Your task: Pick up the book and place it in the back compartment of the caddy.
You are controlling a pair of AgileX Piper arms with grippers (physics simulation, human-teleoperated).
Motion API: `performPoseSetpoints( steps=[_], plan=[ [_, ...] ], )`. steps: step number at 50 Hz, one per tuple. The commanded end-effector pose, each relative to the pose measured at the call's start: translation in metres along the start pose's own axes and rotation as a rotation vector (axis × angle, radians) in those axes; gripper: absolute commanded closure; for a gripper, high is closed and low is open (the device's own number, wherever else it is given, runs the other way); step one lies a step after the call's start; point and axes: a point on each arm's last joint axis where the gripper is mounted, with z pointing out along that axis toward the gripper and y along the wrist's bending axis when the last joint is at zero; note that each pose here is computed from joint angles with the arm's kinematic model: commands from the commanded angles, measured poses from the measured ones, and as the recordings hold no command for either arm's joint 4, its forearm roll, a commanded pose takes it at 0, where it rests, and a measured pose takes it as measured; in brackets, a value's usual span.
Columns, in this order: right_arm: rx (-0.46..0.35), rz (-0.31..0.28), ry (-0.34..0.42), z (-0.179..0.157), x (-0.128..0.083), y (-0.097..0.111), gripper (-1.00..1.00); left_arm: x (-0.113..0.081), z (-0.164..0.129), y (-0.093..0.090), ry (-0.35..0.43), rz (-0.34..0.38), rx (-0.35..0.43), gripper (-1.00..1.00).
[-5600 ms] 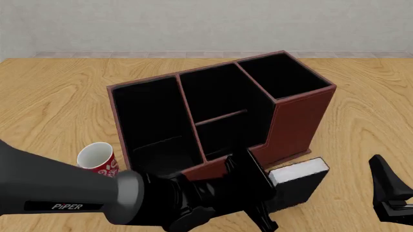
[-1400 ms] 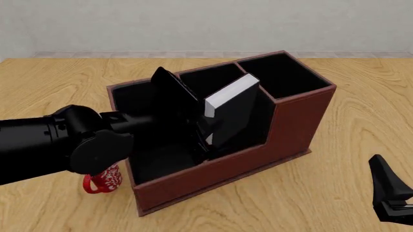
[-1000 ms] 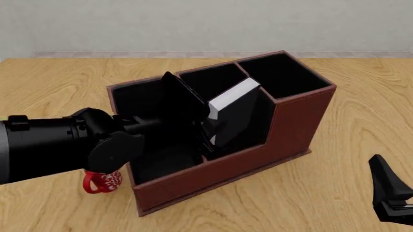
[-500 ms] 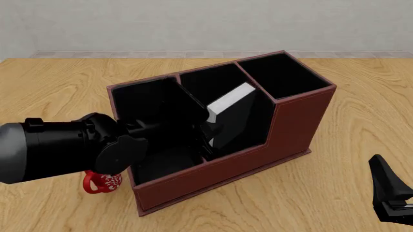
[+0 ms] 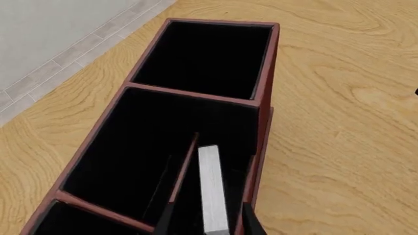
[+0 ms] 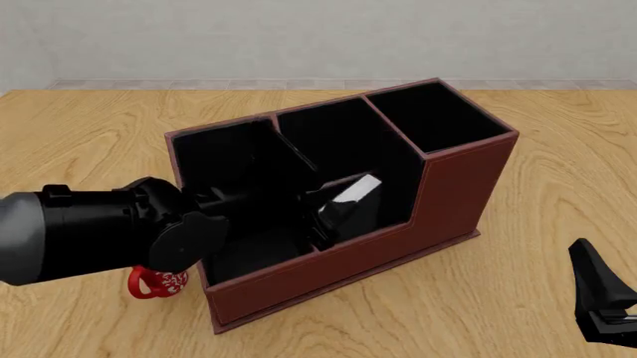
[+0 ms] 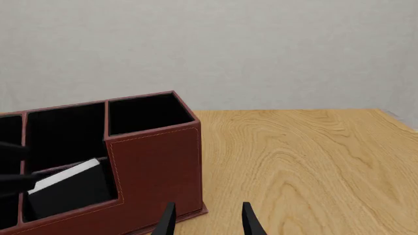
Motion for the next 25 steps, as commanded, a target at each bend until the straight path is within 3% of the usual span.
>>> performPoseSetpoints(
  steps=[1,25],
  plan=[
    [0.000,0.000,0.000,0.000,0.000,0.000,-1.00,0.004,0.000,-0.001,-0.002,-0.005,-0.001,-1.00],
    [0.000,0.000,0.000,0.000,0.000,0.000,-1.00,0.009,-0.025,0.002,-0.026,-0.021,-0.015,-1.00]
  ],
)
